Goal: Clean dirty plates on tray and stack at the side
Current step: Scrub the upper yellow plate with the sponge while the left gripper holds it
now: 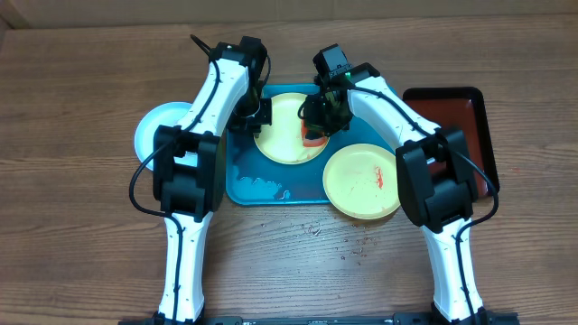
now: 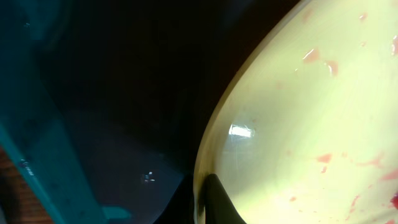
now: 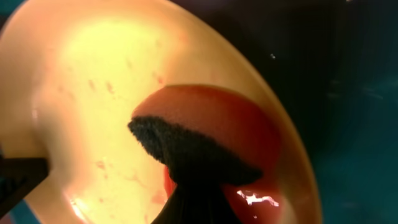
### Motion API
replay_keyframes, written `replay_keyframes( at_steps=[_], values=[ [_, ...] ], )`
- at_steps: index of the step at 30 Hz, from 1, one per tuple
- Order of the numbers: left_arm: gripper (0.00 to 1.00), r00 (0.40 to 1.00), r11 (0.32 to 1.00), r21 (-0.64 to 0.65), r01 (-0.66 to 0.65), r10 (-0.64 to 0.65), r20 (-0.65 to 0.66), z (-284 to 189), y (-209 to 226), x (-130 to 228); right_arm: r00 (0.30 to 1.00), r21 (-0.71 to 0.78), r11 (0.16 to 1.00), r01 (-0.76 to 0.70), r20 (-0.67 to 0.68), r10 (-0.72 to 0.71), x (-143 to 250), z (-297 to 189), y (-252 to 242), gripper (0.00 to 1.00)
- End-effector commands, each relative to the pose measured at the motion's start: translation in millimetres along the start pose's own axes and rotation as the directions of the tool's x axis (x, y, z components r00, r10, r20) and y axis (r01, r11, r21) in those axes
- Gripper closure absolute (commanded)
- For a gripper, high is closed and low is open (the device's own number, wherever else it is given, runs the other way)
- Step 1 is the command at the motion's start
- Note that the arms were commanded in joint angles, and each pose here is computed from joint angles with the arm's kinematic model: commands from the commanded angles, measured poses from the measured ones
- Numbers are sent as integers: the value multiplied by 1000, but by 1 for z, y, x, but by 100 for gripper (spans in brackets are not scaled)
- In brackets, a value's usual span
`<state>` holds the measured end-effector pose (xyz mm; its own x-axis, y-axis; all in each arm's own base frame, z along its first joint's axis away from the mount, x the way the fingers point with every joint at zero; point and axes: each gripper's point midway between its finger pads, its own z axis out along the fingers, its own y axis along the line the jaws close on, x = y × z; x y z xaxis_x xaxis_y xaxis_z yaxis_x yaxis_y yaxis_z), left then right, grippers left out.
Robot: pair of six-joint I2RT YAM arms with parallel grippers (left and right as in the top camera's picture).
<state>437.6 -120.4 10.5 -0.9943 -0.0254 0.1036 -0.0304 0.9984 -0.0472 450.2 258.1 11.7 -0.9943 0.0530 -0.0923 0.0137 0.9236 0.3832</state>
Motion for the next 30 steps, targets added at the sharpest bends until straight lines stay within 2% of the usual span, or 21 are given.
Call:
replay_keyframes(
  at_steps=[1,6,10,15,20,24,27,30],
  values=[
    [96,998,998,-18,-61,60,-29,11,7,5,993,-87,996,2,-116,-12,31,44,23,96],
    [96,998,998,29,-64,65,-26,11,-1,4,993,-121,993,7,-119,-21,36,46,40,96],
    [96,997,997,47,-62,64,-37,10,-4,6,983,-162,987,2,-180,-31,49,43,45,96],
    [96,997,997,51,-62,64,-42,10,-5,8,959,-166,983,85,-255,-125,68,35,38,96],
    [96,997,997,51,-61,64,-44,10,-4,8,953,21,990,138,-276,-127,64,15,4,96],
    [96,997,997,50,-60,62,-50,10,-4,9,969,169,971,166,-209,-129,40,-5,-14,96],
    [96,996,996,54,-66,69,-57,10,-3,11,980,229,958,171,-139,-142,20,-17,-16,96],
    [96,986,975,175,-139,152,-61,7,-18,14,988,267,952,152,-72,-137,4,-19,-18,96]
  ],
)
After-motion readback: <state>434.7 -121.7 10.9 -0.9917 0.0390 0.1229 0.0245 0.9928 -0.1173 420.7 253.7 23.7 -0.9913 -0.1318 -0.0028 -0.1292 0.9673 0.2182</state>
